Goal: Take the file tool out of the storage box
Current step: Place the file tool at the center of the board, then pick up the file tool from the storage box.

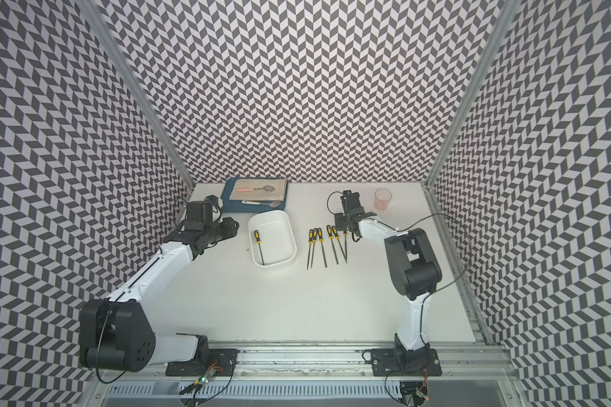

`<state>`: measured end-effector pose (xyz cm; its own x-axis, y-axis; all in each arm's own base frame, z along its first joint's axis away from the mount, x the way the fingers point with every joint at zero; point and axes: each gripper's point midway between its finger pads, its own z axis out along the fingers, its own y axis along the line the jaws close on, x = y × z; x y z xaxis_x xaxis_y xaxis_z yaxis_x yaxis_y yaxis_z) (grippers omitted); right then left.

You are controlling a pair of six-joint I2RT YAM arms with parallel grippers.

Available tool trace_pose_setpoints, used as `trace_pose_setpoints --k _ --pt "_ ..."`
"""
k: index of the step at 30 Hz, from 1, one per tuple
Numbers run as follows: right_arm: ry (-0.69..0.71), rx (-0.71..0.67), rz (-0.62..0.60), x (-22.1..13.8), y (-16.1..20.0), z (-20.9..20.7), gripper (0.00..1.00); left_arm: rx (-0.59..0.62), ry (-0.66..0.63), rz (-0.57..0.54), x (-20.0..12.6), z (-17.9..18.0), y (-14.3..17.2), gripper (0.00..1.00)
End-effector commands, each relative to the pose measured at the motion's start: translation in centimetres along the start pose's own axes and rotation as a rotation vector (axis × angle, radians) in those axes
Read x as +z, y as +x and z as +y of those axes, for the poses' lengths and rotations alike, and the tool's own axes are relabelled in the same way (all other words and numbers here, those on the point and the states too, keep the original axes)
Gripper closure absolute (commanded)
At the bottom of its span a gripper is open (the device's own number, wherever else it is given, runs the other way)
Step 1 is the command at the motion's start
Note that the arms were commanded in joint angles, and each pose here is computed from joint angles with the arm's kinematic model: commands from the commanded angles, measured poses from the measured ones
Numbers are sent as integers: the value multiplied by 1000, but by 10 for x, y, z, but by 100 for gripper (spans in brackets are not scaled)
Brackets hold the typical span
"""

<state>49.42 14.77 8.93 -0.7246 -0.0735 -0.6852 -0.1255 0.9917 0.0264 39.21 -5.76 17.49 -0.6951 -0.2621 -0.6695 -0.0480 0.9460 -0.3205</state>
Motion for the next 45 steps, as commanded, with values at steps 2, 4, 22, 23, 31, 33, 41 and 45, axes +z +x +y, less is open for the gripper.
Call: trace_pose_setpoints --k 2,4,22,23,31,33,41,45 --pt "-24 12 -137 -42 -53 4 35 6 2 -27 -6 -3 -9 66" --pt "-81 15 -173 -58 -65 17 35 4 1 -27 -5 -3 -9 66" --pt "-615 -191 -173 -94 -31 303 40 -21 18 -31 -4 -2 -10 66" --pt "-620 -192 -160 -89 -26 310 40 -21 16 -33 -5 -2 -11 66" --pt "-572 -224 -69 -40 8 338 41 -19 15 -36 -6 -2 -10 66" --pt "-537 -236 -55 -30 13 337 41 -19 17 -39 -8 -2 -11 66" --pt "-476 -276 -15 -6 32 338 40 -19 31 -34 -6 -5 -11 66" --pt "-471 -301 1 1 37 345 40 -17 32 -41 -8 -5 -12 66"
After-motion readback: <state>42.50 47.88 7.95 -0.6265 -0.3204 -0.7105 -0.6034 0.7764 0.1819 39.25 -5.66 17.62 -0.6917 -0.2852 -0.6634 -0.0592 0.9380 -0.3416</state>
